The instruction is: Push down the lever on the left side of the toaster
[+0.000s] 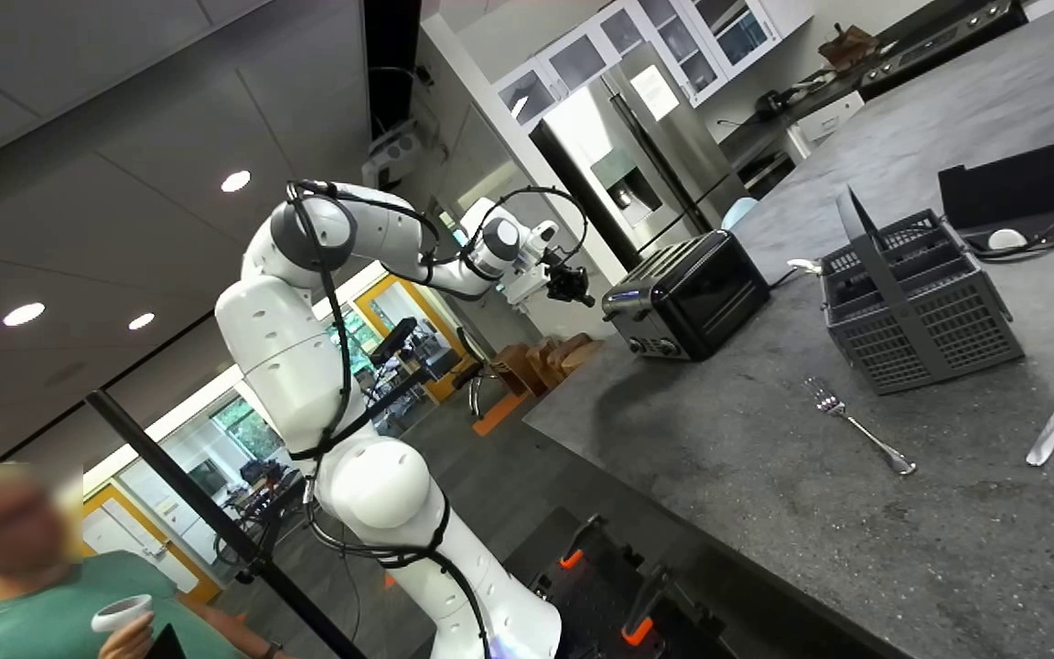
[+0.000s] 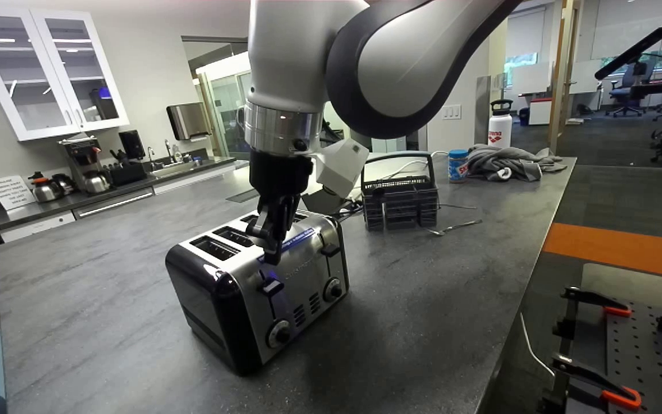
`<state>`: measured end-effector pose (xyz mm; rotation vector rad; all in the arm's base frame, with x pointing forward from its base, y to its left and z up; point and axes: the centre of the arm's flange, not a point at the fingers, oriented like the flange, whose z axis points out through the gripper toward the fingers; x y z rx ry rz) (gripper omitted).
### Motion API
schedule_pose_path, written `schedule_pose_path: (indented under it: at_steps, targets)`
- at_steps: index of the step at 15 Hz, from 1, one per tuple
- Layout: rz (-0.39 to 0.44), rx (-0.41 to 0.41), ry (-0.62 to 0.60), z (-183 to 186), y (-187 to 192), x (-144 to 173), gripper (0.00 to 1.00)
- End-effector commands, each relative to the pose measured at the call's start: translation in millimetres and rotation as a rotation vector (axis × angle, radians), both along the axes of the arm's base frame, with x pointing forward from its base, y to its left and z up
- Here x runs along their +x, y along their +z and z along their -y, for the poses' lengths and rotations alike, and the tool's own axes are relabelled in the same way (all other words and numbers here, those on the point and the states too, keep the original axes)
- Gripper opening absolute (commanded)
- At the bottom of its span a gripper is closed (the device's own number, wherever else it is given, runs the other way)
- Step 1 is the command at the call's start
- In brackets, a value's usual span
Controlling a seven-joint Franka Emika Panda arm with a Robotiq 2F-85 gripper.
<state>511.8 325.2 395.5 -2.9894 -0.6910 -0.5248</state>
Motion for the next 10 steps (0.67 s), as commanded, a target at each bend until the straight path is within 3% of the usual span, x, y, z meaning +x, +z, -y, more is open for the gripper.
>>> schedule_pose_path:
  at_steps: [1, 10]
  targets:
    - [-0.014, 0.001, -0.012, 2, -5, 4, 0.0]
    - [-0.046, -0.005, -0.015, -1, -41, 16, 0.0]
